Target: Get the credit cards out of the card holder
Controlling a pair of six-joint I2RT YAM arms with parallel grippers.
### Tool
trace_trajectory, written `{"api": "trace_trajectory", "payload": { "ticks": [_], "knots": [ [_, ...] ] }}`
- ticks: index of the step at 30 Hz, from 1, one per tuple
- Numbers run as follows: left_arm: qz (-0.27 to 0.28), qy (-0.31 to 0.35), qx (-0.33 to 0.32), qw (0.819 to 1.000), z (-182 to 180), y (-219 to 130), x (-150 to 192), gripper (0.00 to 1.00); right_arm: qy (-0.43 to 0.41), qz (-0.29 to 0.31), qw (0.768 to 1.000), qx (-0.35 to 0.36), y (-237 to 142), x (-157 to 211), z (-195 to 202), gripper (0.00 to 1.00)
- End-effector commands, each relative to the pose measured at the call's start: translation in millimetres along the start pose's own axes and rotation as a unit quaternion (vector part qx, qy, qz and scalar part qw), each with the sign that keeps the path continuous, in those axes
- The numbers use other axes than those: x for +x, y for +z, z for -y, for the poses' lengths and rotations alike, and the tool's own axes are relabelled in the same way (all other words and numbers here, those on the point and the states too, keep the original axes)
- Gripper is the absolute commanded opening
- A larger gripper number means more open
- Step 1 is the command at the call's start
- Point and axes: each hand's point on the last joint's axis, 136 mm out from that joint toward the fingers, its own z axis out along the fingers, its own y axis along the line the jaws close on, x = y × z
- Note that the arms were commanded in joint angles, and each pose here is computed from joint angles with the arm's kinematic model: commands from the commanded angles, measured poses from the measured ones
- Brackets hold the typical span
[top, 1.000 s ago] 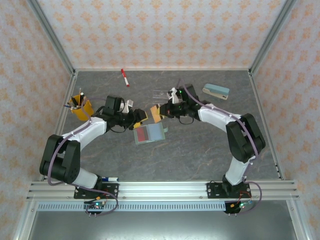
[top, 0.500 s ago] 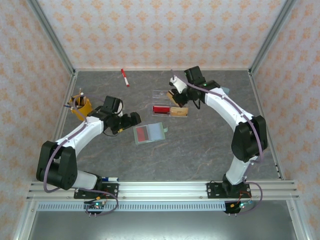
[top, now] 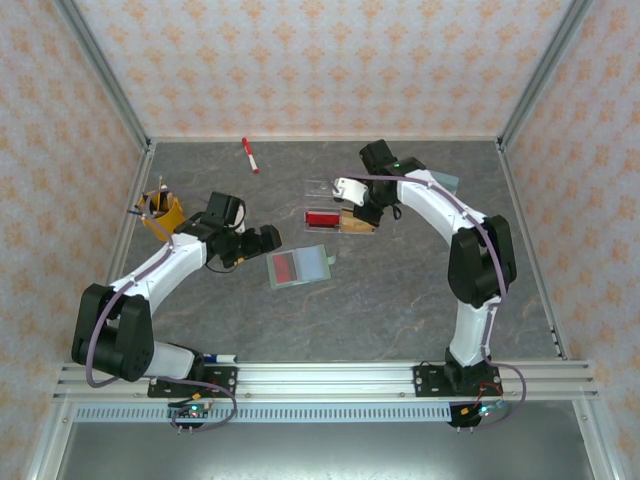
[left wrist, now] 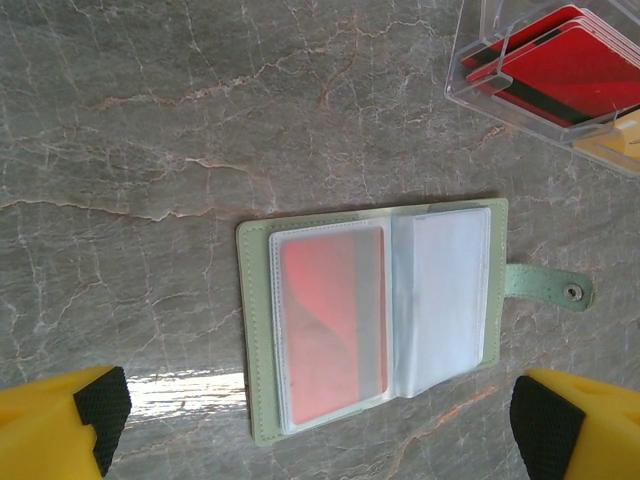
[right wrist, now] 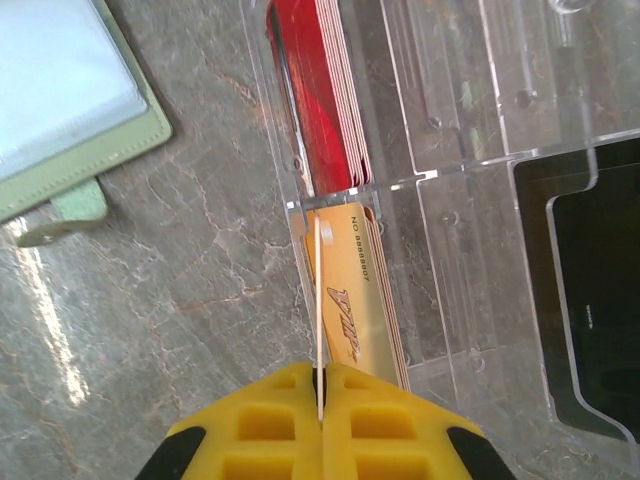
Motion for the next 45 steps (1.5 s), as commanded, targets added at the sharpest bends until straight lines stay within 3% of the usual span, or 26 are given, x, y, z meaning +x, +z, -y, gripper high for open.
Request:
{"api": "trace_trajectory", "payload": {
  "ticks": [1, 11, 27, 33, 41, 45],
  "knots": [
    [0.005, 0.004, -0.009, 1.000, -2.4, -5.4, -3.6, 1.00, -0.036, -0.013, 0.999, 0.007, 11.4, 5.3, 5.6, 0.00],
    [-0.001, 0.004, -0.011, 1.000, -3.1, -3.9, -2.5, 1.00, -0.076, -0.054, 0.996, 0.000, 39.5, 24.3, 7.3, 0.00],
    [-0.014, -0.003, -0.005, 1.000, -1.9, 1.5, 0.9, 1.00, -0.095, -0.029, 0.995, -0.013, 35.0, 11.9, 5.7, 0.03],
    [-0.016, -0.004, -0.004, 1.000, -1.9, 2.8, 1.0, 1.00, -0.094, -0.048, 0.994, -0.021, 48.0, 19.1, 8.8, 0.04],
    [-0.023, -0.007, -0.004, 1.000, -2.6, 6.2, 2.8, 1.00, -0.089, -0.045, 0.995, -0.018, 54.3, 18.2, 11.4, 0.10],
    [-0.023, -0.006, -0.001, 1.000, -1.5, 6.9, 2.6, 1.00, -0.079, -0.044, 0.996, -0.009, 48.3, 18.8, 16.7, 0.19]
  ]
}}
